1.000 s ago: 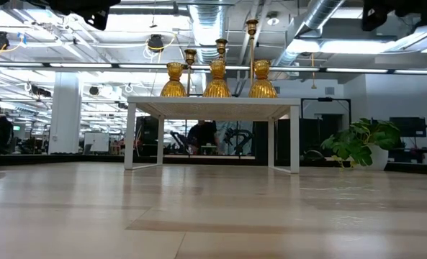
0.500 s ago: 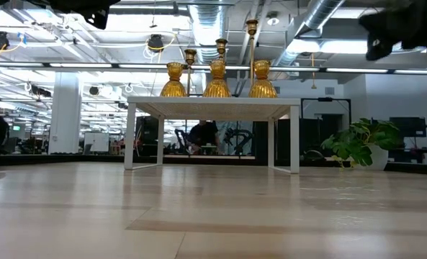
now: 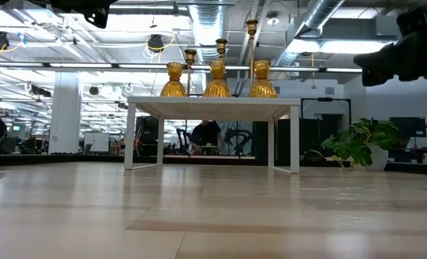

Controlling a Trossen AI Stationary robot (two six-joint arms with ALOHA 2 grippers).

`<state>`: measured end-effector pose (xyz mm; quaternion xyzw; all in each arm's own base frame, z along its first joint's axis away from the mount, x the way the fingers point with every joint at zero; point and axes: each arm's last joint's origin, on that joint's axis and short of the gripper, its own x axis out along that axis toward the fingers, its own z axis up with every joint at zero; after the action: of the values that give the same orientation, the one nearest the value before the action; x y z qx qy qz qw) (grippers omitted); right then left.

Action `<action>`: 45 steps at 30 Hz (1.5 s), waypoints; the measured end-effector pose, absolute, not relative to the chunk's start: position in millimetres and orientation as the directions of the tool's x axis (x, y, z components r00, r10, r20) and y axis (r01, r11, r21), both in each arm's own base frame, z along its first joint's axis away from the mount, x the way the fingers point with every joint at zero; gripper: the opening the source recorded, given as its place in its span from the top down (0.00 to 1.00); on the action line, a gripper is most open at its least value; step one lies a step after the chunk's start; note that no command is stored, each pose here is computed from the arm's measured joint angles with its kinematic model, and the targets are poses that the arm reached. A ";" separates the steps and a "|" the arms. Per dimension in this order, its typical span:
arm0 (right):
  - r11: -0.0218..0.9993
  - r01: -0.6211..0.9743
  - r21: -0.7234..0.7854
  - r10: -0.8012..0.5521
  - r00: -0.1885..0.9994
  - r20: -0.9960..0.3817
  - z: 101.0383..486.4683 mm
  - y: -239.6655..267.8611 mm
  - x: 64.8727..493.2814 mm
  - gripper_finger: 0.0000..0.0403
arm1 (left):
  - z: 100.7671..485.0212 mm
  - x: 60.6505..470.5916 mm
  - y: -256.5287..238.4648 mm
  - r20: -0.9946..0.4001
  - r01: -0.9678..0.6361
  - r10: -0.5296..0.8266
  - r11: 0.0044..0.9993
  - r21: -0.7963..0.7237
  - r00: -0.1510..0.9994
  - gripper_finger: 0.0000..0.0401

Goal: Pick & Place candle stick holders
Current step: Return to Home Position

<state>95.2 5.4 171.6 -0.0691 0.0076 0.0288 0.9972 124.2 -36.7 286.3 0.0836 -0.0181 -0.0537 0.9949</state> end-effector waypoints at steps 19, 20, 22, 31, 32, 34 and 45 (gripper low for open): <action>0.989 -0.062 -0.137 0.057 0.997 -0.044 169.6 5.4 95.2 1.00 | 286.9 124.3 -36.6 0.033 0.103 -0.109 0.981 0.167 0.993 0.98; 0.988 -0.063 -0.138 0.057 0.997 -0.044 169.6 5.4 95.1 1.00 | 286.9 124.3 -36.6 0.033 0.103 -0.109 0.981 0.167 0.993 0.98; 0.989 -0.062 -0.138 0.057 0.997 -0.044 169.5 5.4 95.1 1.00 | 286.9 124.3 -36.7 0.033 0.103 -0.109 0.981 0.167 0.993 0.98; 0.989 -0.062 -0.138 0.057 0.997 -0.045 169.4 5.4 95.1 1.00 | 298.4 102.0 -27.5 0.148 0.087 -0.096 0.994 0.064 0.984 0.98; 0.988 -0.063 -0.138 0.057 0.997 -0.045 169.4 5.4 95.1 1.00 | 299.8 96.7 -24.9 0.166 0.082 -0.087 0.996 0.039 0.982 0.98; 0.988 -0.062 -0.138 0.057 0.997 -0.045 169.4 5.4 95.1 1.00 | 301.5 86.2 -20.0 0.195 0.067 -0.069 0.998 0.018 0.978 0.98; 0.988 -0.063 -0.138 0.057 0.997 -0.046 169.4 5.4 95.1 1.00 | 303.4 48.5 -7.3 0.311 0.074 -0.049 0.995 -0.068 0.949 0.98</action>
<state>95.1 5.4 169.4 -0.0699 0.0208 0.0299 0.9969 48.5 -7.3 303.4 -0.0394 -0.1563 -0.0313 0.9864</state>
